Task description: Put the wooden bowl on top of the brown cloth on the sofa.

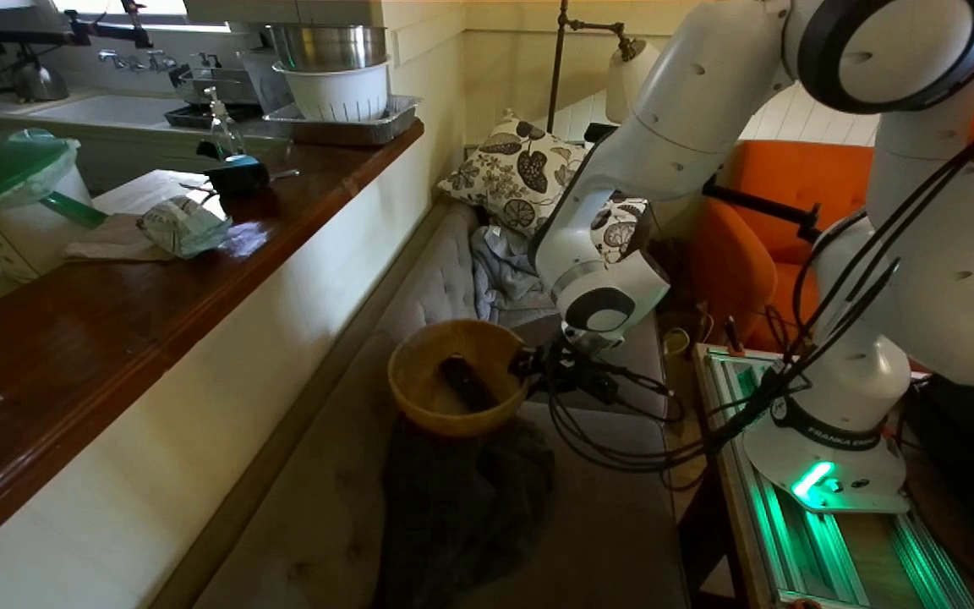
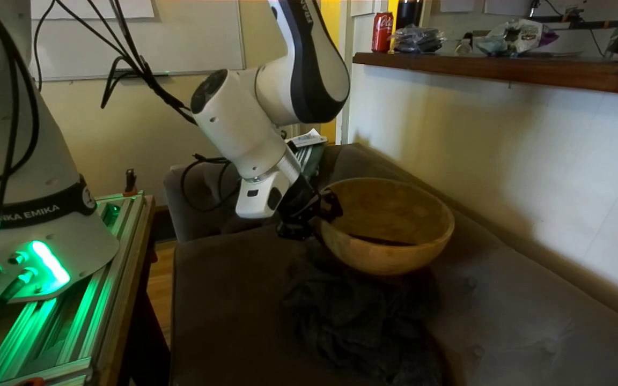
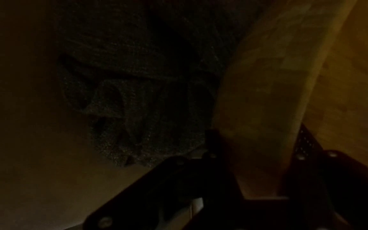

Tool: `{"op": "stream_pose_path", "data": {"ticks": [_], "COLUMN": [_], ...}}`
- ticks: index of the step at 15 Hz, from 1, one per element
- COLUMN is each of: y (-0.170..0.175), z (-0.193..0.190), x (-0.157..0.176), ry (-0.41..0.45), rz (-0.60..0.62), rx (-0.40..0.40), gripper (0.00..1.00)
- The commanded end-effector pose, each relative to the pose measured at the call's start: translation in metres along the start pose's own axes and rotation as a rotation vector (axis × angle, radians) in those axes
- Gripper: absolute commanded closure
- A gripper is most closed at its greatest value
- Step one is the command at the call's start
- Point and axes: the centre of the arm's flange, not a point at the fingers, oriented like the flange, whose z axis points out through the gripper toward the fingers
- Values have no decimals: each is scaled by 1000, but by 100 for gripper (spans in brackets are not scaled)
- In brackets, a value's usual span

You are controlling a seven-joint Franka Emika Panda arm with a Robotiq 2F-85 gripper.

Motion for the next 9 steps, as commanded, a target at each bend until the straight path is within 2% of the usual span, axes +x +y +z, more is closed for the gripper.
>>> {"op": "stream_pose_path", "data": {"ticks": [1, 4, 7, 9], "y": [25, 27, 19, 12], "z": [22, 49, 68, 80], "x": [-66, -79, -73, -59], "ry": [-62, -95, -91, -59], "rz": [-50, -38, 36, 86], "rx": [25, 5, 15, 19], "gripper": [96, 96, 96, 96]}}
